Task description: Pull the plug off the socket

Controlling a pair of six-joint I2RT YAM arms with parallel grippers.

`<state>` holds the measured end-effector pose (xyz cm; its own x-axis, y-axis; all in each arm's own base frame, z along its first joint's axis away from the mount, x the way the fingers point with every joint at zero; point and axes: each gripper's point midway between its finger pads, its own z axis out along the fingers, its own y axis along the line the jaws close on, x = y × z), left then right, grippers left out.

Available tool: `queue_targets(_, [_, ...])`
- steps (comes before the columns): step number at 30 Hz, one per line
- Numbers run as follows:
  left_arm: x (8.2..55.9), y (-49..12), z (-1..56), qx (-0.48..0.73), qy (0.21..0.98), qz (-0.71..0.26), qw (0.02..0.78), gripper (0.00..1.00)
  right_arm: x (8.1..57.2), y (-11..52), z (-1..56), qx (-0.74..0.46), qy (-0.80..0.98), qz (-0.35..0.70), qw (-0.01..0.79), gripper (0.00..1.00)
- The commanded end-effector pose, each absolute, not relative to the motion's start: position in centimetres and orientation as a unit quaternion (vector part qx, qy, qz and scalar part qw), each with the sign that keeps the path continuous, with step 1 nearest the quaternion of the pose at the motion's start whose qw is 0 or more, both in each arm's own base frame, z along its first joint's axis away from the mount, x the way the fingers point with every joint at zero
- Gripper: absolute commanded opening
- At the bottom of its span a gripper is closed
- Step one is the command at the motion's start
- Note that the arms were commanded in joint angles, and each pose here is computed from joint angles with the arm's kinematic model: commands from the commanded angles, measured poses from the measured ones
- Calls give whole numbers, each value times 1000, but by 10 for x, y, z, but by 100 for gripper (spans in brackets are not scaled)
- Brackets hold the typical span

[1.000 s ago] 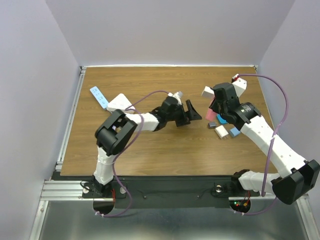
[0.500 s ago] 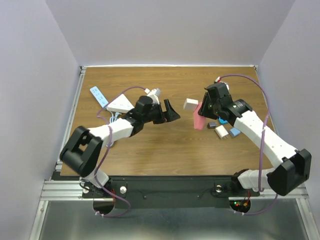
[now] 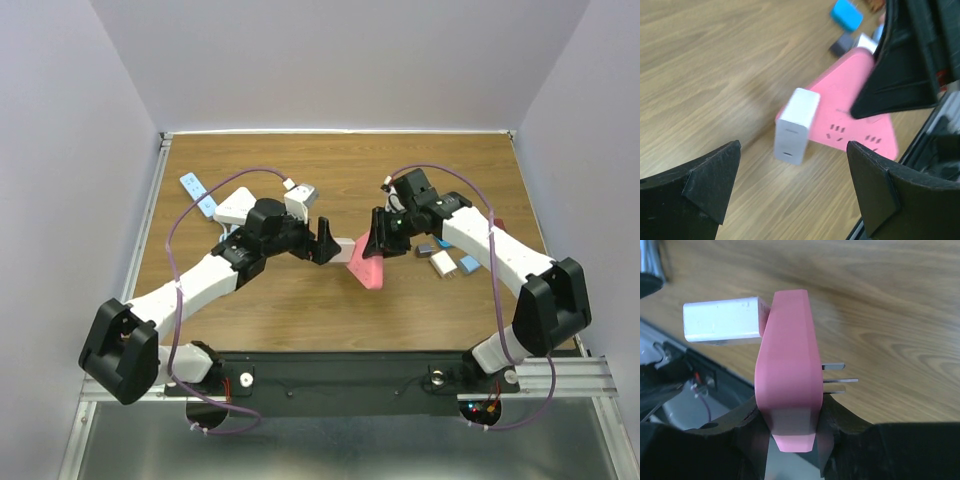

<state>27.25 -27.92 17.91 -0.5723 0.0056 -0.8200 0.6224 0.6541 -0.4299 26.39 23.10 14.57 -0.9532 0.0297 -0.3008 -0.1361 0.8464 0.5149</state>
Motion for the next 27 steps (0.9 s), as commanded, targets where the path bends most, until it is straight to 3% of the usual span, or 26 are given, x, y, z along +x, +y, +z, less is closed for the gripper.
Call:
queue_targets(1, [259,-262,169,265,806,-318,423,98,260,261,192,-84,910,376,151,1])
queue_targets(6, [254,-249,163,284,807,-289,430,98,254,271,201,-98,898,409,128,0])
queue_targets(16, [242,-281,181,278,781,-345,440,95,243,280,201,-117,884,444,87,0])
queue_targets(25, [246,-310,165,289,797,-334,411,56,244,280,204,-121,882,444,96,1])
queue_targets(27, [248,-306,164,290,800,-322,416,43,245,278,200,-119,886,437,97,0])
